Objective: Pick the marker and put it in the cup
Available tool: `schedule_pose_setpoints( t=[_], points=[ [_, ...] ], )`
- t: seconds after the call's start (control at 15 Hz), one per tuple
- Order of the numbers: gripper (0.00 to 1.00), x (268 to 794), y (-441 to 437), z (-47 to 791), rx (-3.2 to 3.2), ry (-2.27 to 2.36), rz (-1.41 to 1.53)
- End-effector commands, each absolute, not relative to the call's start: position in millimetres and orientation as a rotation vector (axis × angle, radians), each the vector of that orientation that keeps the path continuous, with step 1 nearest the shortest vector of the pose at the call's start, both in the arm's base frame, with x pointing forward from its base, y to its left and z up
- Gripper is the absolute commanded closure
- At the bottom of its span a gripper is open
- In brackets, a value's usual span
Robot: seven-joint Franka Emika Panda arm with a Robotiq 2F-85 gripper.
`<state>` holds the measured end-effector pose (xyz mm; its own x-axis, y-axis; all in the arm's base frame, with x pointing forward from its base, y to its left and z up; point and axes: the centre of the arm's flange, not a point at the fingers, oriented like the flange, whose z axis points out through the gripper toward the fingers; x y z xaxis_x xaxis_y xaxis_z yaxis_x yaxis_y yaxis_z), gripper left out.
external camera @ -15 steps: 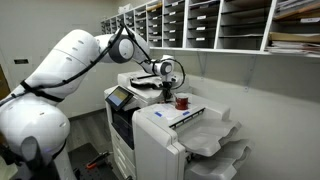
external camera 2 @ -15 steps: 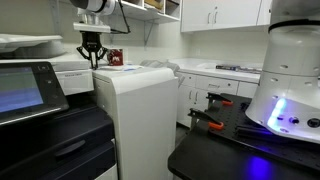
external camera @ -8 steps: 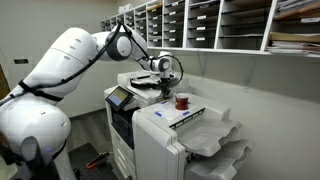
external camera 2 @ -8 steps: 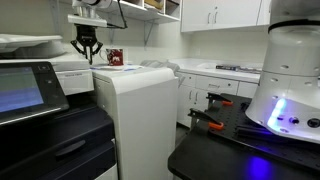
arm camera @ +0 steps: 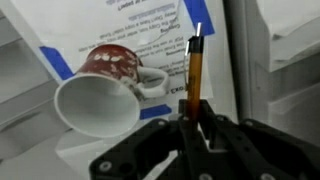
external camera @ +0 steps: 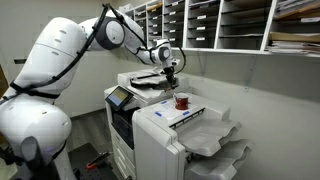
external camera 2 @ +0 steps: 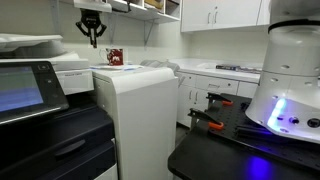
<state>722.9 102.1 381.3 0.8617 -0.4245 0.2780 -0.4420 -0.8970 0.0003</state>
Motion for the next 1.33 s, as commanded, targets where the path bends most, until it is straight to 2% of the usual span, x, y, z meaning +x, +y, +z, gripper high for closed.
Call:
schedule_pose_setpoints(
  t=[0.0, 0.33, 0.93, 1.0, 1.07, 1.2, 1.27],
  points=[
    [0.96, 701.2, 83.9, 391.9, 2.813, -0.808, 0.600],
    [0.96, 703.9, 51.0, 396.2, 2.632, -0.959, 0.783],
    [0.96, 701.9, 45.8, 363.5, 2.492, -0.973, 0.841],
    [0.93, 699.7, 50.0, 359.2, 2.490, -0.951, 0.834],
    [0.61, 697.7, 54.1, 356.0, 2.512, -0.933, 0.820],
    [0.53, 692.2, 63.0, 357.0, 2.547, -0.920, 0.799],
    [0.45, 690.3, 66.0, 360.3, 2.555, -0.925, 0.787]
  ],
)
